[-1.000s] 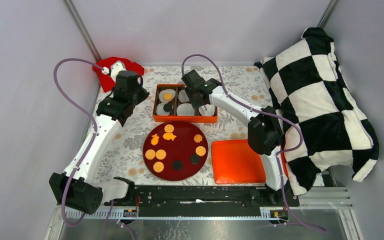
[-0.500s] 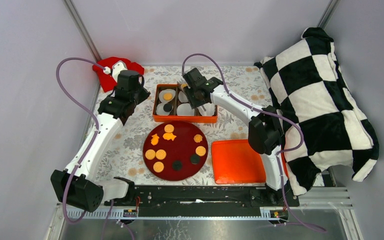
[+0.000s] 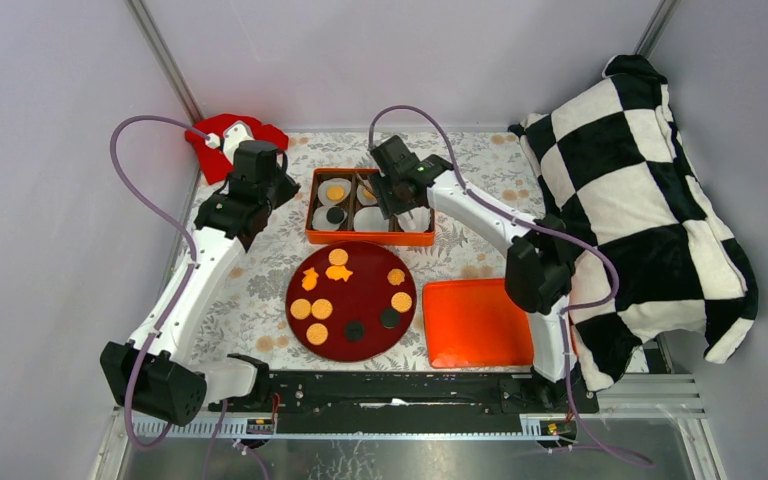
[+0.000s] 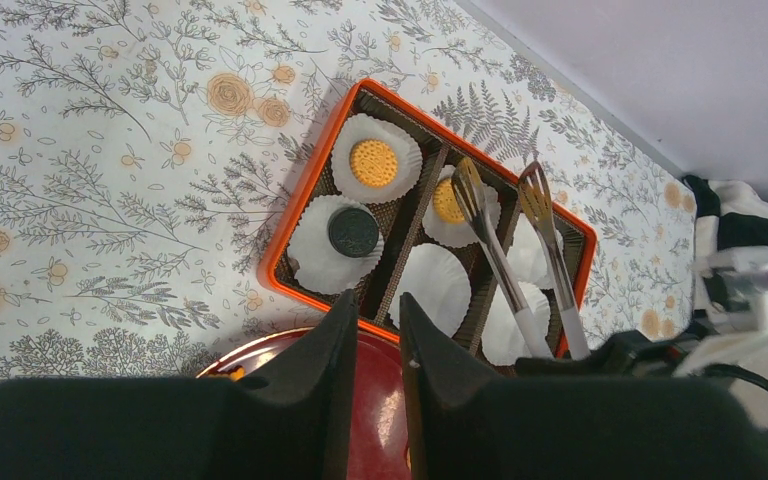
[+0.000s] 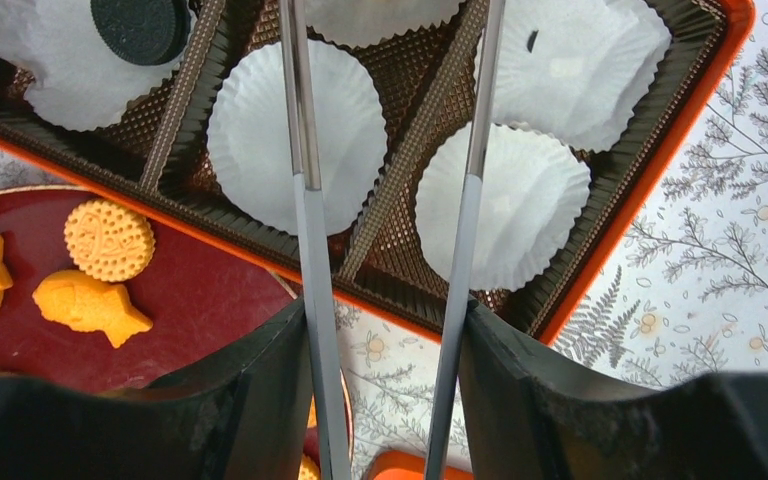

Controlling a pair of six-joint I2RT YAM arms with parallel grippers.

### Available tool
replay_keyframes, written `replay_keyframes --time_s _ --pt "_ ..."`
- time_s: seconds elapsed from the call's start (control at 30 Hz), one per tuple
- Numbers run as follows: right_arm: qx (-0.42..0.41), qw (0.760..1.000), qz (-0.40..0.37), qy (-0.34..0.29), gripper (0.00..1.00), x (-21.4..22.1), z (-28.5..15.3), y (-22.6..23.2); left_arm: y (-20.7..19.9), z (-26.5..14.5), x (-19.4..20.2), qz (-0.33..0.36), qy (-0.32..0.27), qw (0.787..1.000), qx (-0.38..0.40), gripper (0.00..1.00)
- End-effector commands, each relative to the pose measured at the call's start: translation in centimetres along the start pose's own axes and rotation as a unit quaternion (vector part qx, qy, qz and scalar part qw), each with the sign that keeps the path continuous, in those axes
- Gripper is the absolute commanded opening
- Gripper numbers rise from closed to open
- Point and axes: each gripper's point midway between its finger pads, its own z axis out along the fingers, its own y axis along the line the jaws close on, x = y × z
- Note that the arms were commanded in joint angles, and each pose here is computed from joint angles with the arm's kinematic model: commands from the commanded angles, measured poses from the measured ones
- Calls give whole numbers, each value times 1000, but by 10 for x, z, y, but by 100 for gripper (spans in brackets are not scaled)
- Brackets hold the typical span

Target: Pack the cookies

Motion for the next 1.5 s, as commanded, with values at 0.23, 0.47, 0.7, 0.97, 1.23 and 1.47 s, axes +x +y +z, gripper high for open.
replay_keyframes --time_s 0.23,0.47,0.7,0.97,1.23,1.47 --pt "-86 992 -66 -68 56 38 -140 69 -1 0 2 -8 -7 1000 11 26" --pt "-155 983 -101 11 56 148 -158 101 0 -6 8 -15 1 1000 18 26" --pt "-163 975 -131 69 57 210 -177 107 3 -17 8 -19 1 1000 20 25" --pt "-188 969 -126 98 58 247 -205 119 4 -26 12 -25 4 999 28 26" --pt "-157 969 -141 128 59 273 -196 111 7 -31 19 -28 9 999 32 26" --pt "-155 967 -153 133 58 275 -181 122 10 -31 22 -25 10 999 31 26"
